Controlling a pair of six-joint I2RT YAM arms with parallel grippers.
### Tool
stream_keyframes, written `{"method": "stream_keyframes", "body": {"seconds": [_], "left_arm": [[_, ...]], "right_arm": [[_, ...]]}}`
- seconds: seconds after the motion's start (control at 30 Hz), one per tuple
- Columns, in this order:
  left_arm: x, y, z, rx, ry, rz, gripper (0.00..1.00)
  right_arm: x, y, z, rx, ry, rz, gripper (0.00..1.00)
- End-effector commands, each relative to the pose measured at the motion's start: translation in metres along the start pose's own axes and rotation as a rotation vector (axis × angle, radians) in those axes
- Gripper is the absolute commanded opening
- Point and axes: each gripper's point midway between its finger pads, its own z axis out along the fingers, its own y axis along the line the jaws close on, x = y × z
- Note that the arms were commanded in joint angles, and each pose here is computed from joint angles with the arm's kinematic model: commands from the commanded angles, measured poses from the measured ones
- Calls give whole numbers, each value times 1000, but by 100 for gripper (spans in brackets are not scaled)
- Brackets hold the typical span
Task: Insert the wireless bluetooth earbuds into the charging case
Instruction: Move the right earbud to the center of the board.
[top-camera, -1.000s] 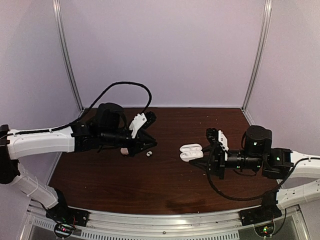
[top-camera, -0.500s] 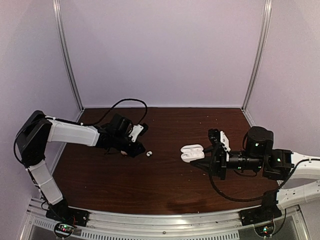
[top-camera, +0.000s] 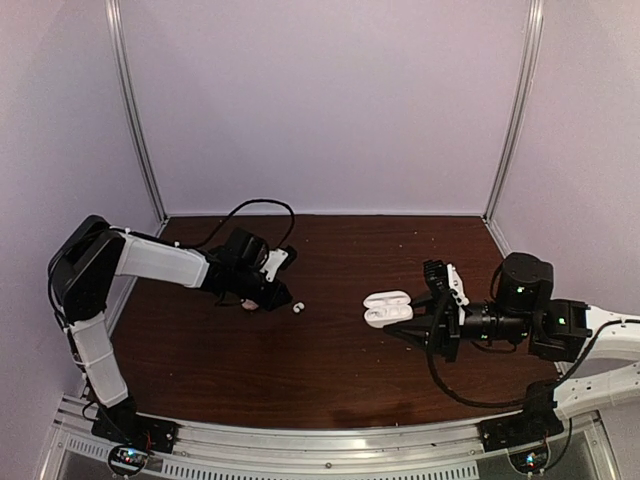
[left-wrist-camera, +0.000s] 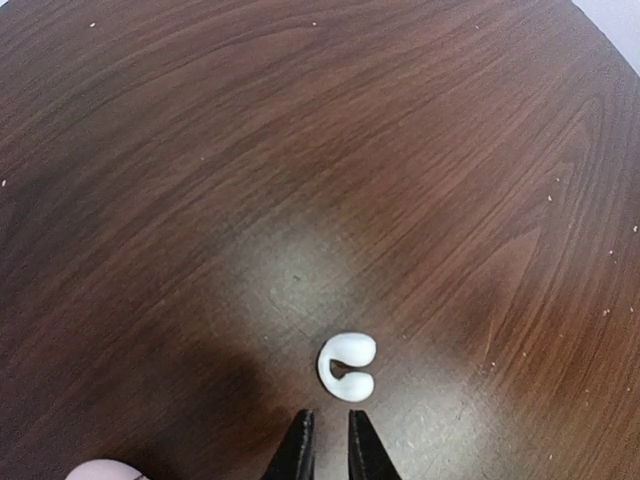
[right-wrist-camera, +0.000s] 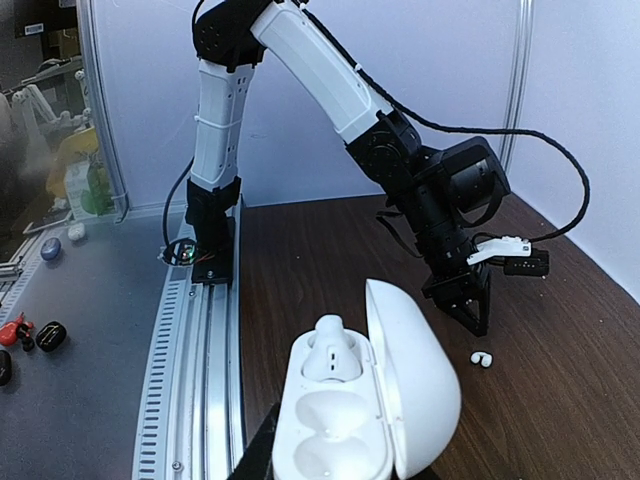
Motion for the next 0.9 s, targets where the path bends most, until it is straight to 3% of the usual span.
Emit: {"method": "stream_keyframes", "body": {"seconds": [0.0,0.4,0.87], "left_arm": [[-11,7,10,-13,-15,26,15],[10,19,29,-62,62,54,7],[14,-19,41,-7,106,140,5]], "right_arm": [[-3,2,-1,-12,-19,-13,0],[-3,-1,-1,3,-17,-8,0],[-1,0,0,-2,-7,1,0]]}}
